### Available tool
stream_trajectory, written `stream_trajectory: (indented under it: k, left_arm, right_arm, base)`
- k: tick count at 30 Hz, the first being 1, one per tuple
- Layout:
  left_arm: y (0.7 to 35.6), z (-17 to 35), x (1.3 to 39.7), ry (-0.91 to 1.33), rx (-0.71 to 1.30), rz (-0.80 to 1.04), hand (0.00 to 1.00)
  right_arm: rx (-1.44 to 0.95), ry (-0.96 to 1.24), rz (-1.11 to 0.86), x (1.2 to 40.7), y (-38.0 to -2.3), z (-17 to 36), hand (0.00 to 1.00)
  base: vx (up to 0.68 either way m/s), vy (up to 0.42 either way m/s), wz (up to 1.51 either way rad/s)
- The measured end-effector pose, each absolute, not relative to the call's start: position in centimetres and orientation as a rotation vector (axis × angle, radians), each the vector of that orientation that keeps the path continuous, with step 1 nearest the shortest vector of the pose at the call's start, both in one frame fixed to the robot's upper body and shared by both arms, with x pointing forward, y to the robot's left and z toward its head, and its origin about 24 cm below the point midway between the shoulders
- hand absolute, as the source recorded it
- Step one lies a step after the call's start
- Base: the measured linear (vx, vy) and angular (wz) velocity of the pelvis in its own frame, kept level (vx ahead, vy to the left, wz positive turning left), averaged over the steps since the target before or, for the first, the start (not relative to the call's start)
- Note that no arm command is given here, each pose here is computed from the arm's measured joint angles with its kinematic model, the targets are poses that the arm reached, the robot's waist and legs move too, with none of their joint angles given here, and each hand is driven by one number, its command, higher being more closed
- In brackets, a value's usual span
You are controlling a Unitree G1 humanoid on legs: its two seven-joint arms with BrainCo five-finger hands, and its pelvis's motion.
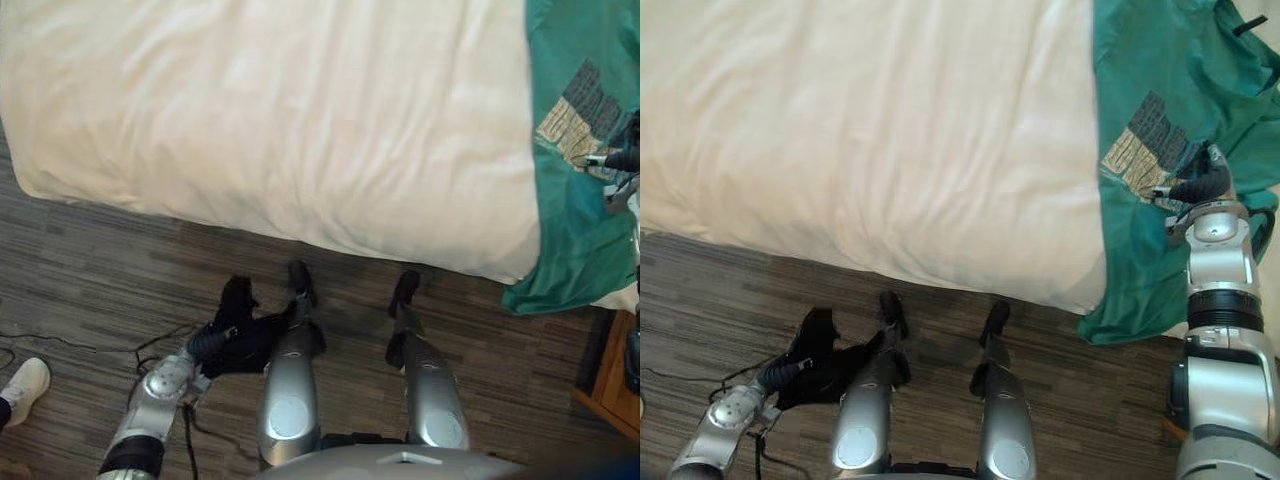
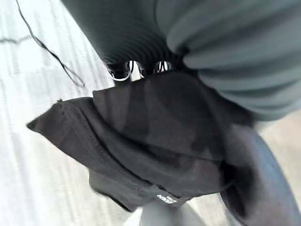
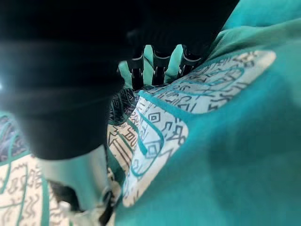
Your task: Tidy the bed and pick cloth on bed and put in laundry
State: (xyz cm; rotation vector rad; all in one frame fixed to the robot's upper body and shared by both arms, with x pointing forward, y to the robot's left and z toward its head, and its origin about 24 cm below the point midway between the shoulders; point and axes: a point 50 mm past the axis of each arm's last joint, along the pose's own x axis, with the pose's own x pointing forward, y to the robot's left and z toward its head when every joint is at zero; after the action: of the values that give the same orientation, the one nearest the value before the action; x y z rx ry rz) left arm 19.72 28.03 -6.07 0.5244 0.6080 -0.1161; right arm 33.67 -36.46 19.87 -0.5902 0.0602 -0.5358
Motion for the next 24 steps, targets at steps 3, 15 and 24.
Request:
stream_trajectory:
  k: [3,15,24]
  left_arm:
    - [26.5,-6.6,20.1,0.584,0.516,-0.111,1.00]
    - [21.7,-8.1,20.4,0.600,0.451,-0.129,1.00]
    - [19.2,-11.4,17.3,0.778,0.412,-0.160,1.00]
  right_arm:
    - [-0.559,0.017,-0.526,33.7,-36.2,20.5,1.00]
    - [-0.264,-0.108,-0.390,33.4,-30.7,12.7,1.00]
    - [-0.052,0.138,-0.402,28.2,-27.8,1.1,1.00]
  base:
    - [-0.02,-0.014,-0.10]
    - [0.05,-0.036,-0.14]
    - [0.11,-0.009,0.06]
